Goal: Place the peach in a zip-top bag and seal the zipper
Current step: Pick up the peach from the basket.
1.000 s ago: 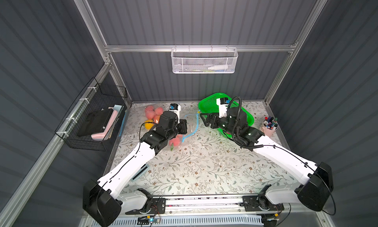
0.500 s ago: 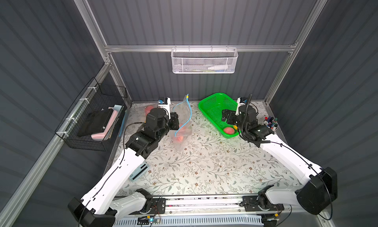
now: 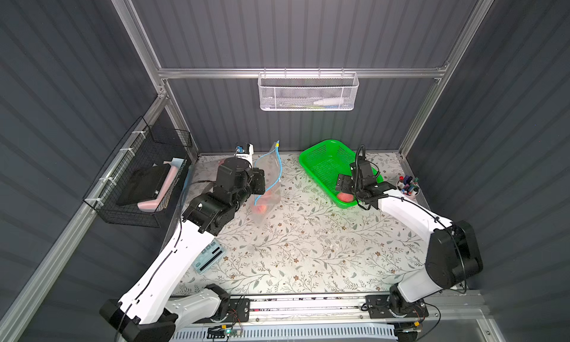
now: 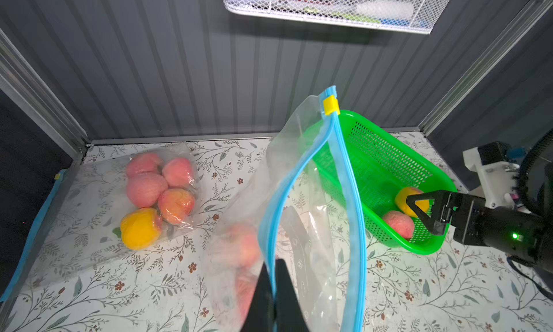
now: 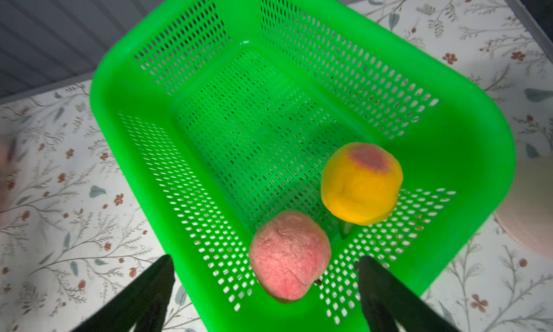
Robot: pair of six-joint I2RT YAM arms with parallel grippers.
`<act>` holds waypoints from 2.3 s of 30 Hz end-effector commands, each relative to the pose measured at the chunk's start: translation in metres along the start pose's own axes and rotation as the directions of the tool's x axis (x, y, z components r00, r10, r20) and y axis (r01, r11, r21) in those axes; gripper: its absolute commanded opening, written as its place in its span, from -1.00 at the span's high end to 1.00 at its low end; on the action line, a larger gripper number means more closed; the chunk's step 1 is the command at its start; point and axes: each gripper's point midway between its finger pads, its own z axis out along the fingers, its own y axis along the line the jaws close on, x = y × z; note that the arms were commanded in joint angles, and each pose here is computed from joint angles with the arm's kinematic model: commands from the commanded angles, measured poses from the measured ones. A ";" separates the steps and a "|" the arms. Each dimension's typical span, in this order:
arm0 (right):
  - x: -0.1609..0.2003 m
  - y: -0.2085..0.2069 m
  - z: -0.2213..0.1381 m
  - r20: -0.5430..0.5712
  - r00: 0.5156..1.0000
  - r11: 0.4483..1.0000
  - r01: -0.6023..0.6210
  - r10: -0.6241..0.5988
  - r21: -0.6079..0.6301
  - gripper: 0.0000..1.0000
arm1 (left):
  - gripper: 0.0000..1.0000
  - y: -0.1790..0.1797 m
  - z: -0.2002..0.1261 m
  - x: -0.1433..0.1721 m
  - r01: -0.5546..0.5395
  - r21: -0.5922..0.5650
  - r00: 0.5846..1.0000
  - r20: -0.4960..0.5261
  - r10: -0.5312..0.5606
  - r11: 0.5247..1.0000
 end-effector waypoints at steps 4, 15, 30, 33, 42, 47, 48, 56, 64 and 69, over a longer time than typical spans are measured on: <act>0.018 -0.004 0.020 -0.158 0.980 0.992 0.125 -0.119 0.027 -0.82 | 1.00 -0.030 0.043 0.039 -0.024 0.132 0.989 -0.143 0.043 0.991; 0.046 -0.021 0.042 -0.374 0.889 0.956 0.292 -0.264 0.019 -0.64 | 1.00 -0.068 0.104 0.098 0.108 0.260 0.947 -0.321 -0.019 0.960; 0.064 -0.022 0.057 -0.470 0.834 0.950 0.310 -0.289 -0.034 -0.54 | 1.00 -0.072 0.110 0.125 0.163 0.275 0.920 -0.389 -0.045 0.948; 0.066 -0.023 0.064 -0.480 0.831 0.952 0.303 -0.280 -0.031 -0.40 | 1.00 -0.071 0.109 0.129 0.166 0.273 0.916 -0.397 -0.047 0.948; 0.052 -0.025 0.072 -0.455 0.866 0.973 0.230 -0.206 -0.003 0.08 | 1.00 -0.074 0.110 0.132 0.187 0.280 0.911 -0.409 -0.059 0.942; 0.015 -0.023 0.058 -0.323 0.935 0.988 0.154 -0.145 0.003 0.11 | 1.00 -0.073 0.111 0.132 0.190 0.277 0.910 -0.409 -0.064 0.942; 0.008 -0.024 0.055 -0.293 0.947 0.991 0.137 -0.130 0.003 0.11 | 1.00 -0.074 0.111 0.132 0.191 0.277 0.911 -0.408 -0.065 0.942; -0.025 -0.017 0.036 -0.134 0.991 1.000 0.012 -0.015 -0.022 0.12 | 1.00 -0.077 0.114 0.132 0.205 0.282 0.906 -0.417 -0.073 0.937; -0.025 -0.008 0.037 -0.096 0.995 0.996 -0.032 0.024 -0.086 0.11 | 1.00 -0.078 0.118 0.138 0.233 0.275 0.893 -0.441 -0.093 0.933; -0.032 0.004 0.038 -0.114 0.992 0.989 -0.070 0.055 -0.132 0.12 | 1.00 -0.084 0.121 0.140 0.256 0.287 0.881 -0.461 -0.101 0.923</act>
